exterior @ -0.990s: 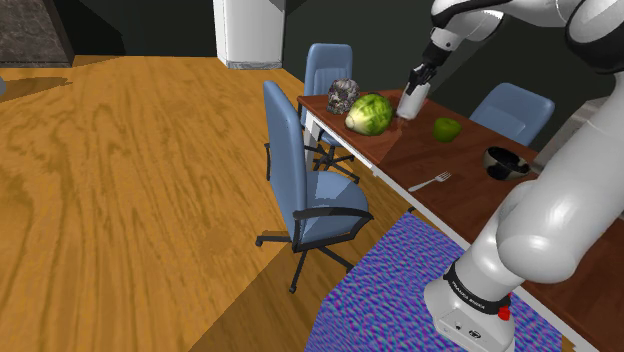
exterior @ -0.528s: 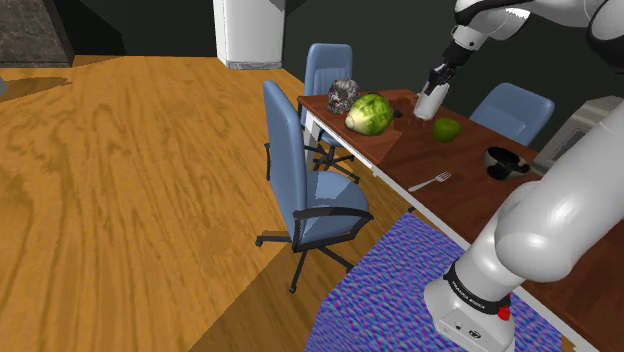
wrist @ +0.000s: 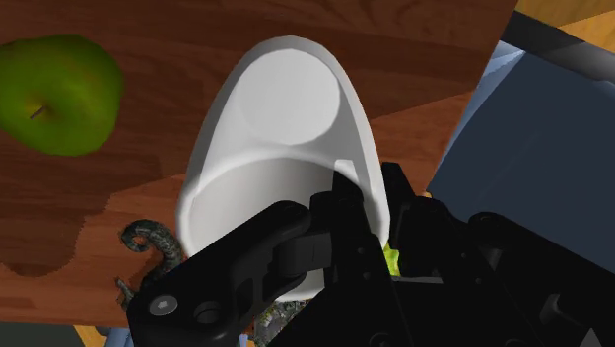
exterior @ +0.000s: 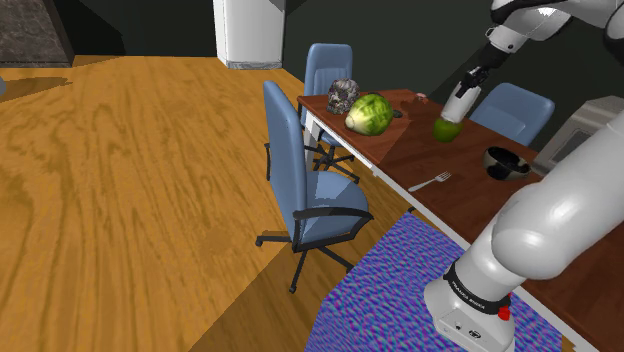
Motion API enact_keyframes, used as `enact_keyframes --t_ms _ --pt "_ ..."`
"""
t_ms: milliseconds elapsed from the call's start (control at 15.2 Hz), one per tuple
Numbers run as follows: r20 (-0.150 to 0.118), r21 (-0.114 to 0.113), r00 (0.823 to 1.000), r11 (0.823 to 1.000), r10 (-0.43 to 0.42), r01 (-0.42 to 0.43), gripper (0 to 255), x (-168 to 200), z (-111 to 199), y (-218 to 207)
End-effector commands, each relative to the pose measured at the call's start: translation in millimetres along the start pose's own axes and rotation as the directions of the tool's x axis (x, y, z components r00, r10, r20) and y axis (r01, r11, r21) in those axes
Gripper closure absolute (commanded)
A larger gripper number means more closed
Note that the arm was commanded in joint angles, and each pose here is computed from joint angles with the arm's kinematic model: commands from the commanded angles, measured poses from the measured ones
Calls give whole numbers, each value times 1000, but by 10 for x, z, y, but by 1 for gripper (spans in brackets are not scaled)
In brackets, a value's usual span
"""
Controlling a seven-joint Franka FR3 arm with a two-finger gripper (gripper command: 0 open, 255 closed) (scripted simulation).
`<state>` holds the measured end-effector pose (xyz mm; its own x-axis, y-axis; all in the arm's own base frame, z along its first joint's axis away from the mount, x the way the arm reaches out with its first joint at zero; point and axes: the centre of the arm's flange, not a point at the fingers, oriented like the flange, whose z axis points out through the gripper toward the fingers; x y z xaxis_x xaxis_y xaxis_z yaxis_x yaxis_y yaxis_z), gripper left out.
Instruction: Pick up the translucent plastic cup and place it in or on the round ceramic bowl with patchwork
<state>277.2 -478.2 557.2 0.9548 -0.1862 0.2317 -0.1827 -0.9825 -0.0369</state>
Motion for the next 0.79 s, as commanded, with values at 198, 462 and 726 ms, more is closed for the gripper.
enact_keyframes --t_ms 198,462,726 --pt "0 0 1000 1000 -2 2 255 -455 -199 453" --pt "0 0 1000 1000 -2 2 255 -816 -355 805" --pt "0 0 1000 1000 -2 2 255 -1177 -511 1157"
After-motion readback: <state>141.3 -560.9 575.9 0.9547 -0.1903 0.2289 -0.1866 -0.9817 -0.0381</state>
